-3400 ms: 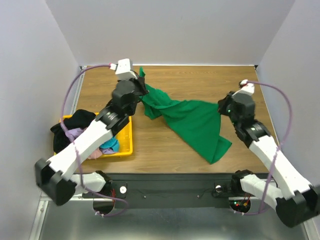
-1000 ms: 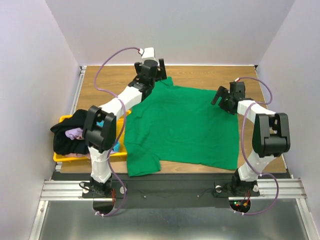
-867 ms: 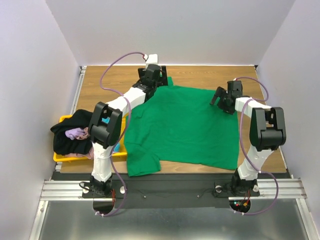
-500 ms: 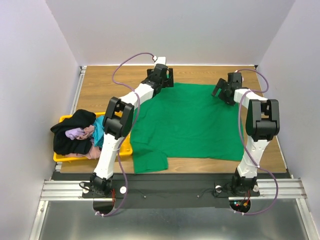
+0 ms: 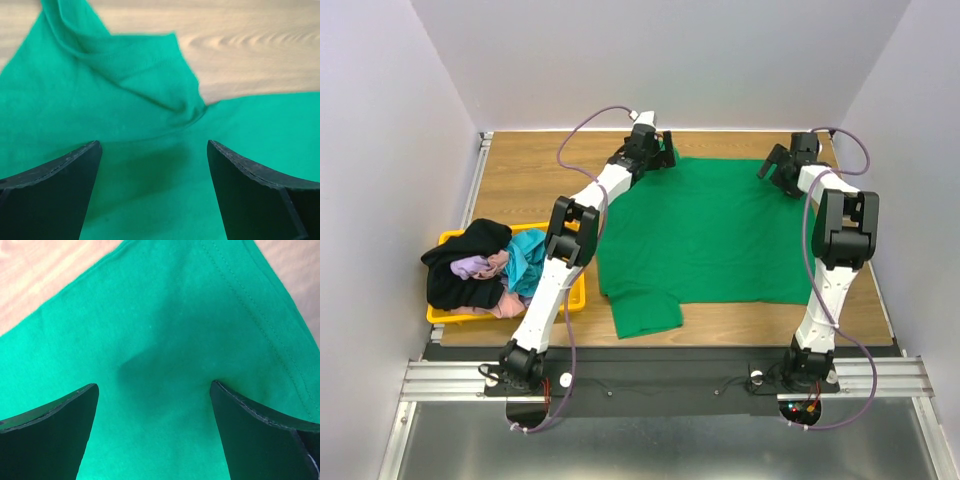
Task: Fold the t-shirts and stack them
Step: Flatten the tshirt out
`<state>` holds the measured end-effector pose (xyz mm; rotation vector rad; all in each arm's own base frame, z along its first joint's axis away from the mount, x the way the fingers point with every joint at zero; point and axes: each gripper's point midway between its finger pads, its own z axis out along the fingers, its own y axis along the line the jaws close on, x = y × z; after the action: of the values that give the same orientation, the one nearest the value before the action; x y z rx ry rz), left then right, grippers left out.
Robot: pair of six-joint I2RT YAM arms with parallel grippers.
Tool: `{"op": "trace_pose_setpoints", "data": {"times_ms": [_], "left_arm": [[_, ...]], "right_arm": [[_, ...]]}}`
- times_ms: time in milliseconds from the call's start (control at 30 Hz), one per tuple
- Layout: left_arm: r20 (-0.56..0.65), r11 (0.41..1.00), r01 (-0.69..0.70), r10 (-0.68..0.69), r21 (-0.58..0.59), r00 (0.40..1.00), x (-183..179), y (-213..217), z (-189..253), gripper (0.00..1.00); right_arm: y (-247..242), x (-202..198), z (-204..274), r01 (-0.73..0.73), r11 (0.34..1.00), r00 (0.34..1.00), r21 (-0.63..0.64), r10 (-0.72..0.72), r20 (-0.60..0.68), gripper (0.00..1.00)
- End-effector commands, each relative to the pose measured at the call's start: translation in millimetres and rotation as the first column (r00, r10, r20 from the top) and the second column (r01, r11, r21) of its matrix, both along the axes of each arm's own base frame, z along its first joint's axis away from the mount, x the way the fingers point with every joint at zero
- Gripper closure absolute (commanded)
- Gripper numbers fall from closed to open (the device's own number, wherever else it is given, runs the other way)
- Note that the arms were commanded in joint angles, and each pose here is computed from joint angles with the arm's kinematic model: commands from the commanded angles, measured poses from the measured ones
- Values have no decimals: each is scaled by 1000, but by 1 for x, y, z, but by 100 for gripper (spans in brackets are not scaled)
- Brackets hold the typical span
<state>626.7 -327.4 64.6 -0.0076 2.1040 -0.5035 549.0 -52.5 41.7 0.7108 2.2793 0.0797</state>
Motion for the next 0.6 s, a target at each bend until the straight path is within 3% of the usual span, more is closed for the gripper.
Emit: {"op": "trace_pose_setpoints", "data": {"times_ms": [0,167,267,367,467,500,533,567], "left_arm": [[135,984,49,-25,-172,991,29,-9,49,1],[138,962,55,-18,-267,990,44,-3,49,1],[186,961,56,-5,-270,982,47,2,72,1],[240,960,85,-19,-267,971,41,0,120,1],[297,963,103,-26,-250,955,20,4,183,1],[342,964,130,-44,-231,939,-1,4,229,1],[300,971,124,-59,-205,952,-14,3,218,1],[344,970,128,-49,-209,938,-40,6,264,1]], "right_arm": [[-8,-32,-67,6,1000,977,31,1,-213,0],[-10,-19,-66,-18,1000,981,24,22,-194,0],[-9,-3,-34,-50,999,991,16,52,-121,0],[0,4,18,-95,995,995,39,96,-21,0],[7,-14,63,-110,993,993,44,108,45,0],[8,-22,72,-98,994,994,48,95,56,0],[8,-32,82,-85,995,994,46,81,68,0],[9,-53,96,-57,997,995,49,53,80,0]]}}
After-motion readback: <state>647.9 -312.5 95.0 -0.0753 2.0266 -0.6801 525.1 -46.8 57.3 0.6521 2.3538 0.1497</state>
